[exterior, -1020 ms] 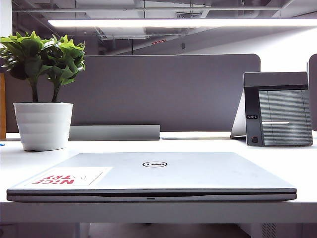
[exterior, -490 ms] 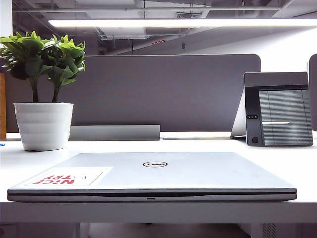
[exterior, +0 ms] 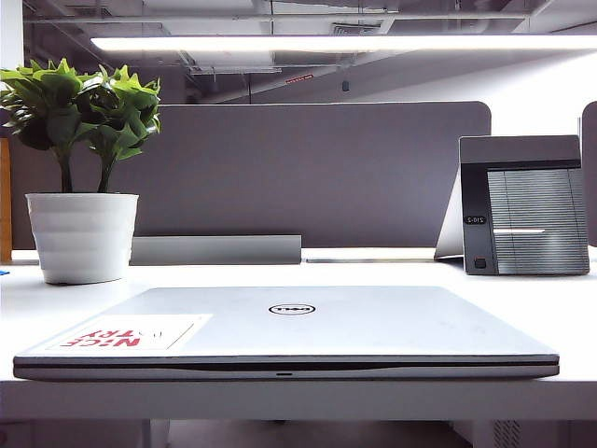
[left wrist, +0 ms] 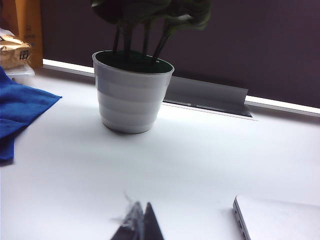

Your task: Close the laptop lid.

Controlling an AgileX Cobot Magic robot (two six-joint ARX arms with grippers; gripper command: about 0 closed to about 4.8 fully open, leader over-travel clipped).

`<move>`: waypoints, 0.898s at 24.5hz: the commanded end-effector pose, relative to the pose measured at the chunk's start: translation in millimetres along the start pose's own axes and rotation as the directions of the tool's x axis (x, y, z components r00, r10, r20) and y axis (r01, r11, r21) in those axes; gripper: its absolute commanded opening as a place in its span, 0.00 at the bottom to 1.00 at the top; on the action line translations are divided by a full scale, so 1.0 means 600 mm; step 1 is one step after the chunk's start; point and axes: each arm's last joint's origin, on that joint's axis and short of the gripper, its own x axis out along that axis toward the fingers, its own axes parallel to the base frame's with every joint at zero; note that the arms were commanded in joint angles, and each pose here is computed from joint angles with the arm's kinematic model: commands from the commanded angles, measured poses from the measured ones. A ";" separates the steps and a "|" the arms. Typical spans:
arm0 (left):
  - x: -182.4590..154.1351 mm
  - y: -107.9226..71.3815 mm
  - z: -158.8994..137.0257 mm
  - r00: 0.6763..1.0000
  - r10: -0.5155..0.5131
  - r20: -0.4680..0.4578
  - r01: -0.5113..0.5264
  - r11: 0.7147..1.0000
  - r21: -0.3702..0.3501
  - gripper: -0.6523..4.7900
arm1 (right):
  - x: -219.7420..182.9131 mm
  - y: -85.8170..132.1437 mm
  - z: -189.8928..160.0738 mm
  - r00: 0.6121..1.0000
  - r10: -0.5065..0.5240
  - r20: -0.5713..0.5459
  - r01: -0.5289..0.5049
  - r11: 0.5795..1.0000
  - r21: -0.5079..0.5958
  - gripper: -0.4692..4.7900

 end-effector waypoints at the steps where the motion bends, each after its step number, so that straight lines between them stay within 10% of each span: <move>1: 0.000 0.000 0.002 1.000 -0.003 0.006 0.003 1.000 0.008 0.11 | -0.010 0.001 -0.003 0.998 -0.056 -0.027 0.056 0.998 0.007 0.08; 9: 0.000 0.000 0.002 1.000 -0.003 0.006 0.003 1.000 0.008 0.11 | -0.185 0.047 -0.086 0.969 -0.242 0.041 0.243 0.970 -0.027 0.08; 14: 0.000 0.000 0.002 1.000 -0.003 0.006 0.003 1.000 0.008 0.11 | -0.268 0.068 -0.294 0.910 -0.321 0.264 0.339 0.940 -0.026 0.08; 22: 0.000 0.000 0.002 1.000 -0.003 0.006 0.003 1.000 0.008 0.11 | -0.212 0.037 -0.549 0.885 -0.425 0.191 0.393 0.901 0.181 0.08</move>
